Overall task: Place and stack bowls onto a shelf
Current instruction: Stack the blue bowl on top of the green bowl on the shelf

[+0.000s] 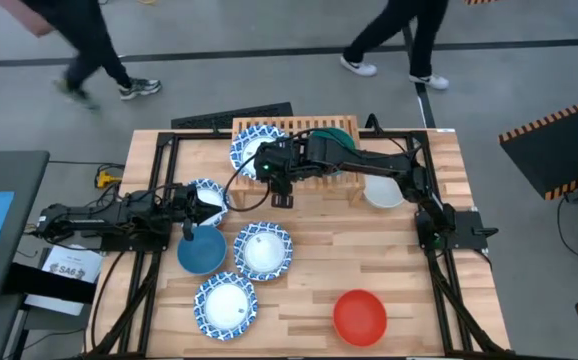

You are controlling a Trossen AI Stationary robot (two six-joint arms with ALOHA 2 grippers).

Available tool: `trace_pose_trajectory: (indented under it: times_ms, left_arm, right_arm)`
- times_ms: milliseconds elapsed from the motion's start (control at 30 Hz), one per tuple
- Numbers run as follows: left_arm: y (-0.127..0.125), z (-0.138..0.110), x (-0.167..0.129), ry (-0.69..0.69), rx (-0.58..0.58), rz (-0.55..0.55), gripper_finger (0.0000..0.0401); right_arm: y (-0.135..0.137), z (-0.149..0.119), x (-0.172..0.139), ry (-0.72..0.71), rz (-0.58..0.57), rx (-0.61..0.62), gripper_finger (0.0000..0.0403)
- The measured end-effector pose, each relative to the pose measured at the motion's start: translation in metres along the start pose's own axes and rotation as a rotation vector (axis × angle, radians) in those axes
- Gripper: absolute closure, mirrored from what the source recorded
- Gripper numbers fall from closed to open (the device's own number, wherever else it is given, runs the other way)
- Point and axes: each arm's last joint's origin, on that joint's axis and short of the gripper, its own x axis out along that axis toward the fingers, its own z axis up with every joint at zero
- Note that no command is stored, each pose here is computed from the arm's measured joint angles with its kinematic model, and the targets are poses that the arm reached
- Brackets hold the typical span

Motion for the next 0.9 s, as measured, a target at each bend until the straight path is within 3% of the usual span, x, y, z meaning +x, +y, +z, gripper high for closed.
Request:
trace_pose_trajectory:
  times_ms: [300, 433, 533, 767, 900]
  left_arm:
    - [0.0, 0.0, 0.0, 0.0, 0.0, 0.0, 0.0401]
    - [0.0, 0.0, 0.0, -0.001, 0.0, 0.0, 0.0401]
    - [0.0, 0.0, 0.0, 0.0, 0.0, 0.001, 0.0401]
    - [0.0, 0.0, 0.0, 0.0, 0.0, 0.0, 0.0401]
    - [0.0, 0.0, 0.0, 0.0, 0.0, 0.0, 0.0401]
  right_arm:
    - [0.0, -0.002, -0.015, -0.008, 0.014, 0.007, 0.0163]
    - [-0.001, -0.006, -0.036, -0.012, 0.028, 0.033, 0.0163]
    - [0.001, -0.013, -0.057, -0.005, 0.105, 0.087, 0.0163]
    - [0.023, -0.031, -0.097, 0.031, 0.182, 0.08, 0.0163]
    - [0.041, -0.057, -0.108, 0.036, 0.196, 0.086, 0.0163]
